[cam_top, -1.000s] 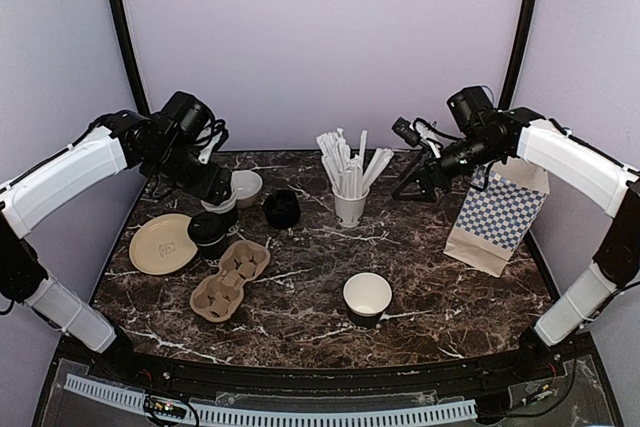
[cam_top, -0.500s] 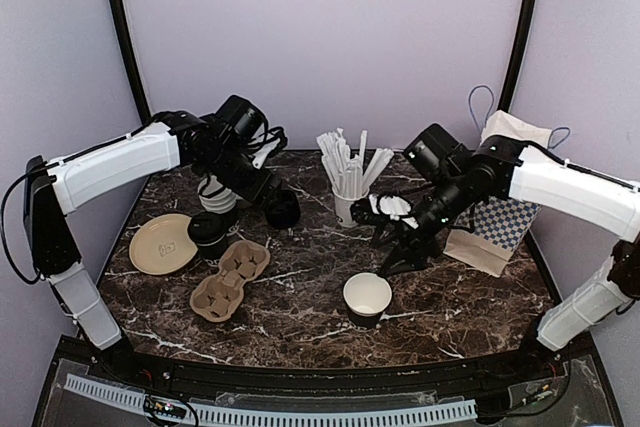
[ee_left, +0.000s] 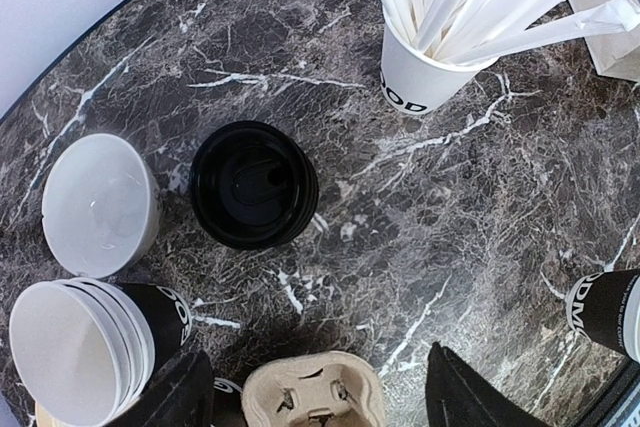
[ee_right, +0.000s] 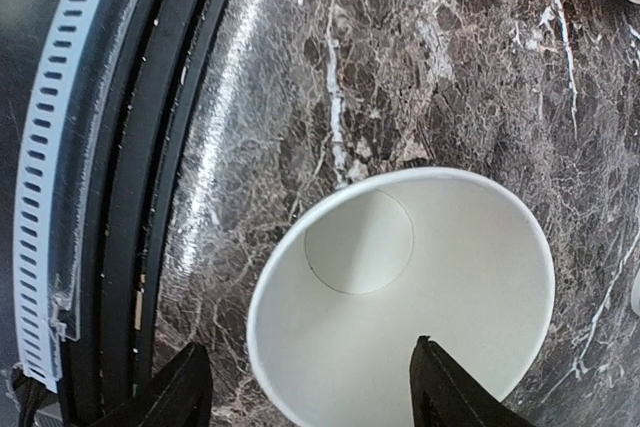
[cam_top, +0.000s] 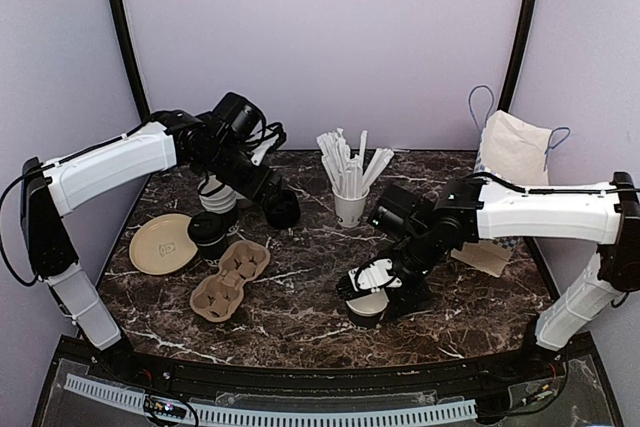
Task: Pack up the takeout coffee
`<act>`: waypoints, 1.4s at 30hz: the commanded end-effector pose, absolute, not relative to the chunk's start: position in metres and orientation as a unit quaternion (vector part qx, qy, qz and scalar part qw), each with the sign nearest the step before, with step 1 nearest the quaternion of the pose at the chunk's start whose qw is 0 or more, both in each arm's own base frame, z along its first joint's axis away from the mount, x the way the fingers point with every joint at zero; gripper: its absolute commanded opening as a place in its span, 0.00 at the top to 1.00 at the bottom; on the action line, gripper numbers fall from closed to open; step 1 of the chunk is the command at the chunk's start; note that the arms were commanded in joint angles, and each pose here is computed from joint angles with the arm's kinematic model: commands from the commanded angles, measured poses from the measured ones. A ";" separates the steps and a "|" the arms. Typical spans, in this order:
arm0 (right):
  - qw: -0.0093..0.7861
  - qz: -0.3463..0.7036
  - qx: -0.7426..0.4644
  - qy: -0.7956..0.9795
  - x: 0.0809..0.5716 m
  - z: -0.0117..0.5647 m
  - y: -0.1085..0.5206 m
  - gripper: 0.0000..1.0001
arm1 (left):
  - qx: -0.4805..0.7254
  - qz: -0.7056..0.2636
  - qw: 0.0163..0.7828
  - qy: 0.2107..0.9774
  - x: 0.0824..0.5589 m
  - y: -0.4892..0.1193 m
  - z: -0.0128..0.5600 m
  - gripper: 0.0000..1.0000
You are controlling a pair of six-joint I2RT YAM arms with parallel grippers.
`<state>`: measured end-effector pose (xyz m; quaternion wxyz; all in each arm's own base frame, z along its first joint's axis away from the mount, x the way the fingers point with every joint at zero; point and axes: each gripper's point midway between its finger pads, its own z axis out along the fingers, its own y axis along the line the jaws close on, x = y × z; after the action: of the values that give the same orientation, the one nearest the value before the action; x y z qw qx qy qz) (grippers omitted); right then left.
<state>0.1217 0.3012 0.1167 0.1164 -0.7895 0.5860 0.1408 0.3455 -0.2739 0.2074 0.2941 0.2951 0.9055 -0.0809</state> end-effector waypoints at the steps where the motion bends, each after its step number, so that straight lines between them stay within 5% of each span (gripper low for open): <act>1: 0.149 0.099 -0.789 0.588 0.141 0.109 0.310 0.36 | 0.295 -0.079 0.310 0.900 0.343 -0.267 0.219 0.25; 14: 0.192 0.052 -0.771 0.605 0.171 0.101 0.327 0.52 | 0.303 -0.084 0.301 0.900 0.345 -0.273 0.208 0.25; 28: 0.179 0.075 -0.780 0.595 0.159 0.108 0.326 0.81 | 0.309 -0.090 0.297 0.899 0.343 -0.275 0.206 0.25; 42: 0.202 0.052 -0.769 0.604 0.178 0.113 0.342 0.93 | 0.312 -0.079 0.290 0.901 0.344 -0.273 0.195 0.25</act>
<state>0.1722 0.3255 0.1012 0.1783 -0.7752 0.6041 0.0493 0.3430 -0.2761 0.1991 0.2887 0.3066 0.9029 -0.0858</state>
